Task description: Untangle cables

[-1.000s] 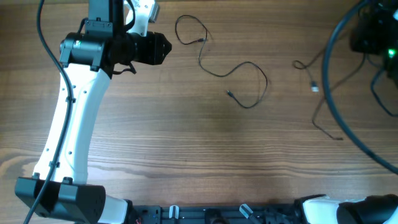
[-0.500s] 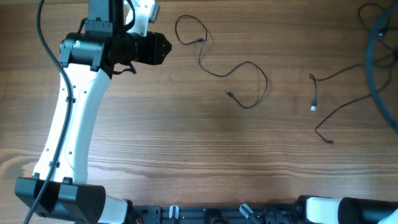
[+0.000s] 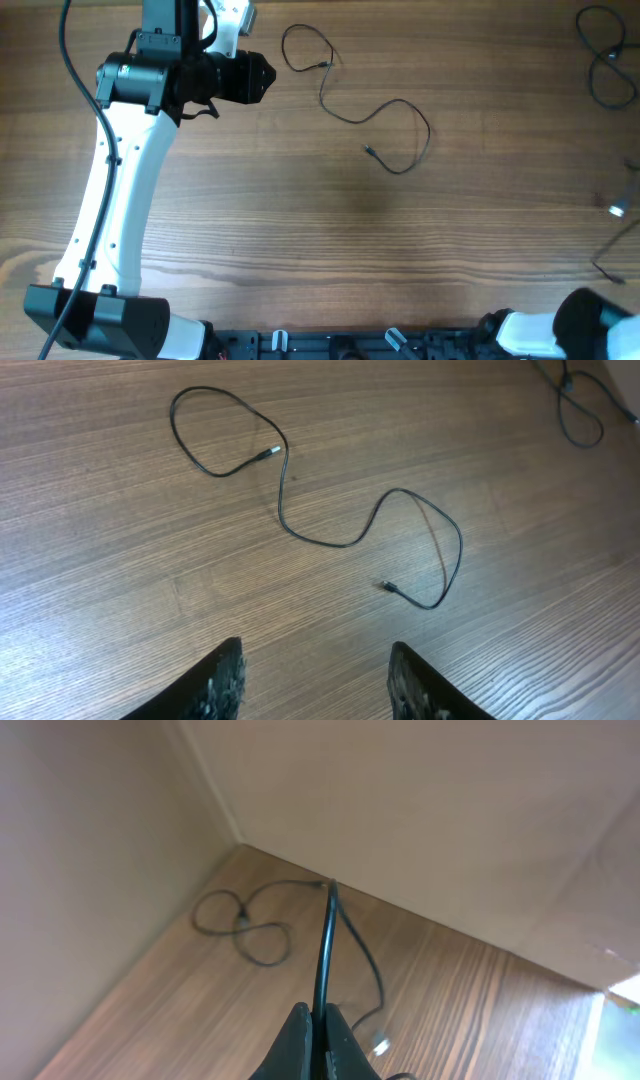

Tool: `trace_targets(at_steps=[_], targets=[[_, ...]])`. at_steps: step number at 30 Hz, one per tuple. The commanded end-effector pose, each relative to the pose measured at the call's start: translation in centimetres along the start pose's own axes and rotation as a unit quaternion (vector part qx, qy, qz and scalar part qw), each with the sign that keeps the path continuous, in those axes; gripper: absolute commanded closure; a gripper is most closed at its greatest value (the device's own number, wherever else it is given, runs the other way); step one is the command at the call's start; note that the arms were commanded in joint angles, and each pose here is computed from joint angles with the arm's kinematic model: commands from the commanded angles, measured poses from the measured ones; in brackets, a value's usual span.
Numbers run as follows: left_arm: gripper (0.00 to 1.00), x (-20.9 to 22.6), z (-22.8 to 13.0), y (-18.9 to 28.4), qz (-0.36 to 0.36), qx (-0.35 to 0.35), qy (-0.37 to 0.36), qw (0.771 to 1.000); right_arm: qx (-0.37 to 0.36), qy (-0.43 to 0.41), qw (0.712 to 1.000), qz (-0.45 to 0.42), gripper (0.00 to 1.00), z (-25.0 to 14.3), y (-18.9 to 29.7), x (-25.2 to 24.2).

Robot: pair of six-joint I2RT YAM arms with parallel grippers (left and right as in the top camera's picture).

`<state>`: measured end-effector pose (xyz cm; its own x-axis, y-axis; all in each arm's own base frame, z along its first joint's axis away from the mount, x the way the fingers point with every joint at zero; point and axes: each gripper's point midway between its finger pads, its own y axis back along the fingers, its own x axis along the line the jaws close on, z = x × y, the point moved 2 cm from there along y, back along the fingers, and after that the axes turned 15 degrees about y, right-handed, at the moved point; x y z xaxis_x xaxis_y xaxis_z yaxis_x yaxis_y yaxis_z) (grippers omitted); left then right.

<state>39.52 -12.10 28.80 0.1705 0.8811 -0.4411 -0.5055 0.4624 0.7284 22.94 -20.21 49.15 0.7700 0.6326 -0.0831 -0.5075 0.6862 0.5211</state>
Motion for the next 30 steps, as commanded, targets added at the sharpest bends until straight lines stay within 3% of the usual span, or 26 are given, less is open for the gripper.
trace_targets(at_steps=[1,7,18,30], targets=[[0.52,-0.2,0.0,0.1,0.0,-0.002,-0.014,1.0,0.062,-0.037,0.997,-0.028,0.96,-0.7,-6.5,-0.5],[0.52,-0.2,0.0,0.1,-0.001,-0.002,-0.014,1.0,0.127,-0.093,0.983,-0.092,0.96,-2.9,-11.1,-4.2],[0.52,-0.2,0.2,0.1,-0.002,-0.006,-0.016,1.0,0.145,-0.206,0.961,-0.114,0.96,-4.4,-12.1,-11.9],[0.52,-0.3,0.4,0.1,-0.003,-0.01,-0.017,1.0,0.218,-0.22,0.943,-0.12,0.96,-7.7,-17.7,-12.8]])
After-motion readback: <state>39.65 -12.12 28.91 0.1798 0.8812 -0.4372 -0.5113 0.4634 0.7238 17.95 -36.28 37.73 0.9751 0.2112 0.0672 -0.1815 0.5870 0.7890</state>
